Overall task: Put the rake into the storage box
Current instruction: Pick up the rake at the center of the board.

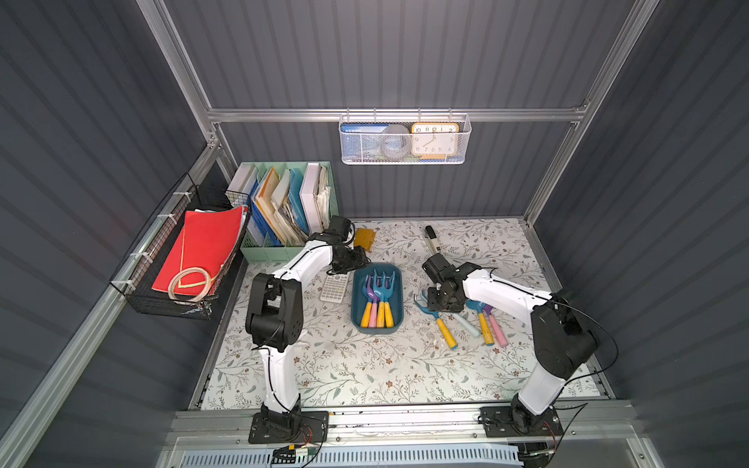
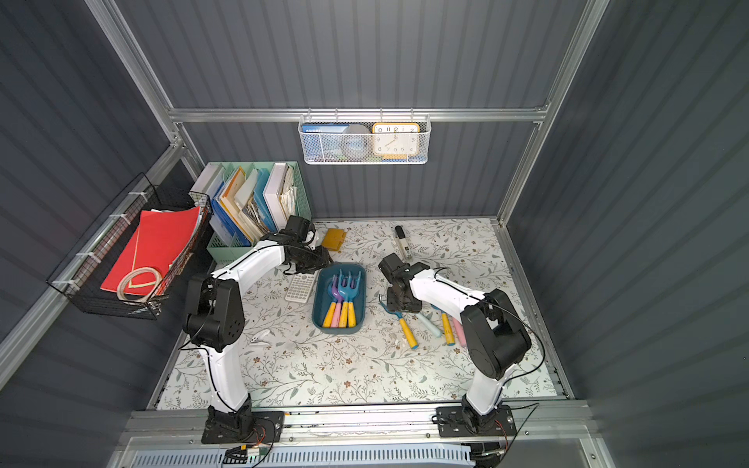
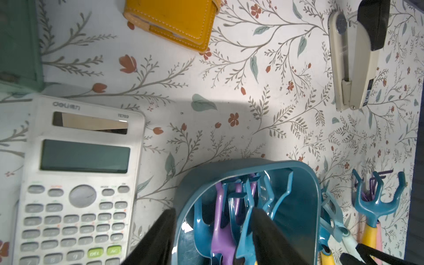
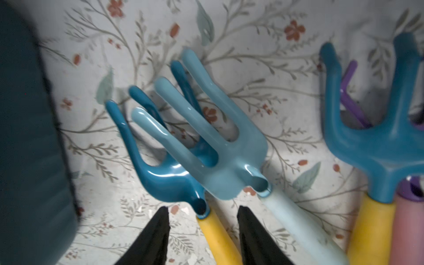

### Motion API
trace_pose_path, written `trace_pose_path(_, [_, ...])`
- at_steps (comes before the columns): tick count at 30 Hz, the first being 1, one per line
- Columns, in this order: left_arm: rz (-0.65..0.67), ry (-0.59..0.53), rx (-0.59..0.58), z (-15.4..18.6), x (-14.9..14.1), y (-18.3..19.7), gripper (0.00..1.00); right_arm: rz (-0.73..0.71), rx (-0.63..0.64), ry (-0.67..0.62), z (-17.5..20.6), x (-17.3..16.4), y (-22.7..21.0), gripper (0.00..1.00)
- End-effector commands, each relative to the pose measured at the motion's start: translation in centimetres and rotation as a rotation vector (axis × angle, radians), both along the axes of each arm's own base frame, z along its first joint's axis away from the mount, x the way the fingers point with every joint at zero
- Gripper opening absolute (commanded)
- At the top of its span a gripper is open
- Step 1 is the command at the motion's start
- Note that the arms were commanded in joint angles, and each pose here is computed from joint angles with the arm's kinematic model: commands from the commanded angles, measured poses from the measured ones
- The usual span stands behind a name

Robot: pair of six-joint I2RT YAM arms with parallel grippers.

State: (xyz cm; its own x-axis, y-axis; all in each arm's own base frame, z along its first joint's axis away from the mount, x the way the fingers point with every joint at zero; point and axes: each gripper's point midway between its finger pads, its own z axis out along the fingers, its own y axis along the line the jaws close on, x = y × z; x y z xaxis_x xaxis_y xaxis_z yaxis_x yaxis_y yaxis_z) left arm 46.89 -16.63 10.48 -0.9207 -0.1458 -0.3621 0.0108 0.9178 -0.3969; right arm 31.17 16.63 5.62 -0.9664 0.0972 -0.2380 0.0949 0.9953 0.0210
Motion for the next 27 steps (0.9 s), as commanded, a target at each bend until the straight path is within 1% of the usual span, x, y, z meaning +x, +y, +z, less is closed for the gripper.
trace_pose_path(1, [0.028,-0.004,-0.005,0.6,0.0,0.1,0.58,-0.023,-0.003,0.08,-1.1,-2.2,-1.2,0.52])
trace_pose_path(4, [0.023,0.016,-0.011,0.0,-0.1,-0.1,0.58,0.028,0.048,0.177,-2.7,-4.3,-0.3,0.52])
trace_pose_path(6, [0.024,0.016,-0.011,0.0,-0.1,0.0,0.58,0.039,0.055,0.222,-3.6,-5.5,-0.2,0.51])
trace_pose_path(10, [0.023,0.024,-0.018,-0.4,-0.2,-0.1,0.59,0.062,0.045,0.263,-5.1,-7.2,0.2,0.51])
trace_pose_path(12, [0.02,0.028,-0.02,-0.5,-0.2,-0.3,0.59,0.065,0.042,0.268,-5.8,-7.5,0.5,0.47])
trace_pose_path(16, [0.019,0.035,-0.019,-0.8,-0.2,-0.2,0.59,0.046,0.077,0.276,-6.8,-7.4,1.4,0.24])
trace_pose_path(18, [0.02,0.041,-0.017,-0.9,-0.2,-0.2,0.59,0.061,0.123,0.261,-6.5,-6.7,2.4,0.17])
trace_pose_path(20, [0.02,0.047,-0.015,-1.0,-0.3,-0.1,0.59,0.087,0.212,0.249,-5.6,-5.6,3.7,0.11])
trace_pose_path(21, [0.017,0.048,-0.015,-1.1,-0.3,-0.2,0.59,0.101,0.264,0.238,-5.1,-5.0,4.3,0.1])
trace_pose_path(22, [0.008,0.047,-0.021,-1.0,-0.3,-0.4,0.59,0.115,0.372,0.249,-4.0,-4.7,5.6,0.1])
trace_pose_path(25, [-0.021,0.031,-0.051,-0.6,-0.3,-0.9,0.6,0.124,0.654,0.21,-0.6,-2.7,7.4,0.1])
trace_pose_path(27, [-0.051,0.017,-0.078,-0.1,-0.3,-1.5,0.65,0.12,0.815,0.176,1.5,-1.4,8.0,0.1])
